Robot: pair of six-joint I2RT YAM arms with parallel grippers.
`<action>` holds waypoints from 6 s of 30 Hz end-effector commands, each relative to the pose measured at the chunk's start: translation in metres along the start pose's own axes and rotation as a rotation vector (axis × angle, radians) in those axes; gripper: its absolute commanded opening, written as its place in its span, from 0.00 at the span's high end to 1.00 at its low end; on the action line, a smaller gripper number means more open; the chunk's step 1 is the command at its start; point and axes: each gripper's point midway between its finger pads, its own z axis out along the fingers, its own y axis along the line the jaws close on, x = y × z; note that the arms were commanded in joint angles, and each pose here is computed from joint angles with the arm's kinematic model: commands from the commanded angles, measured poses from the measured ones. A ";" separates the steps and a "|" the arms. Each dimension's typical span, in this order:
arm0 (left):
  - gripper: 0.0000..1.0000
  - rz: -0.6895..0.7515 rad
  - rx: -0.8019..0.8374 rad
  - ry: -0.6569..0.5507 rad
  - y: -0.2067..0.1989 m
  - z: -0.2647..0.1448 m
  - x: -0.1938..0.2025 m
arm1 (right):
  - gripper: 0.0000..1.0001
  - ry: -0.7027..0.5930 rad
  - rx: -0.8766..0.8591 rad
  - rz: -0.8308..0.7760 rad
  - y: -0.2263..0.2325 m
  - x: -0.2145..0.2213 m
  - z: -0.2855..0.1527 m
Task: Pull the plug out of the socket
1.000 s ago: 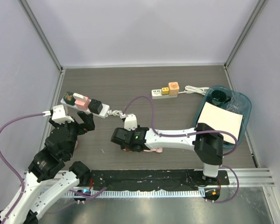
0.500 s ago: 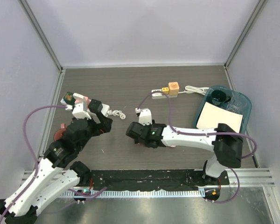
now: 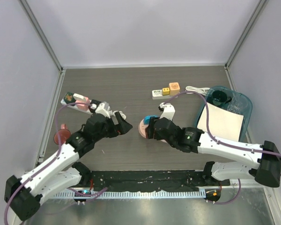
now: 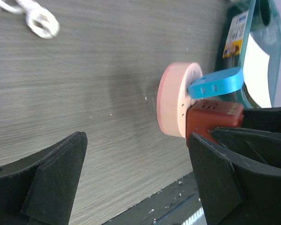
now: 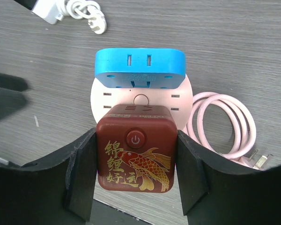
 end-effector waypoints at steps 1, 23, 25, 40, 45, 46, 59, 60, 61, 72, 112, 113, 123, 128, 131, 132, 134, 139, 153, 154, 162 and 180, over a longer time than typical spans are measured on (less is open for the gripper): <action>0.07 -0.040 0.224 0.109 -0.046 0.023 0.016 | 0.89 -0.144 -0.159 0.105 0.033 -0.045 -0.016; 0.19 0.071 0.246 0.115 -0.041 0.030 0.023 | 0.91 -0.138 -0.332 0.174 0.059 -0.040 -0.022; 0.21 0.075 0.236 0.121 -0.039 0.030 0.023 | 0.91 -0.140 -0.331 0.178 0.058 -0.040 -0.022; 0.27 0.114 0.246 0.179 -0.036 0.023 0.036 | 0.92 -0.131 -0.387 0.200 0.060 -0.032 -0.026; 0.28 0.101 0.248 0.199 -0.034 0.027 0.042 | 0.92 -0.134 -0.428 0.226 0.065 -0.030 -0.027; 0.29 0.101 0.248 0.201 -0.034 0.027 0.042 | 0.92 -0.132 -0.428 0.227 0.064 -0.028 -0.027; 0.67 0.066 0.283 0.208 -0.040 0.027 0.044 | 0.92 -0.114 -0.439 0.219 0.066 -0.021 -0.022; 0.69 0.059 0.287 0.210 -0.041 0.028 0.044 | 0.91 -0.111 -0.438 0.217 0.067 -0.020 -0.022; 0.75 0.058 0.299 0.221 -0.044 0.027 0.045 | 0.91 -0.113 -0.435 0.219 0.067 -0.021 -0.021; 0.65 -0.009 0.325 0.261 -0.055 0.028 0.047 | 0.96 -0.159 -0.471 0.252 0.077 -0.040 -0.030; 1.00 -0.045 0.303 0.183 -0.043 0.026 0.044 | 0.61 -0.078 -0.431 0.222 0.068 -0.014 -0.019; 1.00 -0.050 0.313 0.177 -0.045 0.025 0.043 | 0.54 -0.067 -0.439 0.221 0.069 -0.010 -0.018; 1.00 -0.059 0.312 0.165 -0.050 0.026 0.036 | 0.35 -0.016 -0.421 0.198 0.076 0.002 -0.004; 1.00 -0.052 0.288 0.146 -0.043 0.027 0.035 | 0.32 -0.002 -0.386 0.197 0.074 0.003 0.002; 1.00 -0.045 0.274 0.128 -0.040 0.027 0.032 | 0.26 0.004 -0.370 0.189 0.073 0.003 0.003; 1.00 -0.043 0.275 0.126 -0.041 0.027 0.032 | 0.26 0.002 -0.372 0.188 0.074 0.002 0.003; 1.00 -0.039 0.272 0.120 -0.040 0.027 0.031 | 0.25 0.011 -0.375 0.179 0.076 0.004 0.004; 1.00 -0.041 0.273 0.111 -0.039 0.025 0.031 | 0.22 0.056 -0.381 0.176 0.081 0.013 0.008; 1.00 0.014 0.120 0.004 -0.001 0.022 0.022 | 0.99 0.040 -0.358 0.175 0.069 0.019 0.010; 1.00 0.038 0.105 -0.010 0.003 0.021 0.020 | 0.99 0.034 -0.365 0.171 0.070 0.016 0.008; 1.00 0.083 -0.038 -0.007 0.029 0.029 0.019 | 0.99 0.033 -0.356 0.121 0.087 0.000 0.011; 1.00 0.089 -0.170 0.079 0.055 0.044 0.037 | 0.99 0.021 -0.251 0.154 0.045 -0.002 0.009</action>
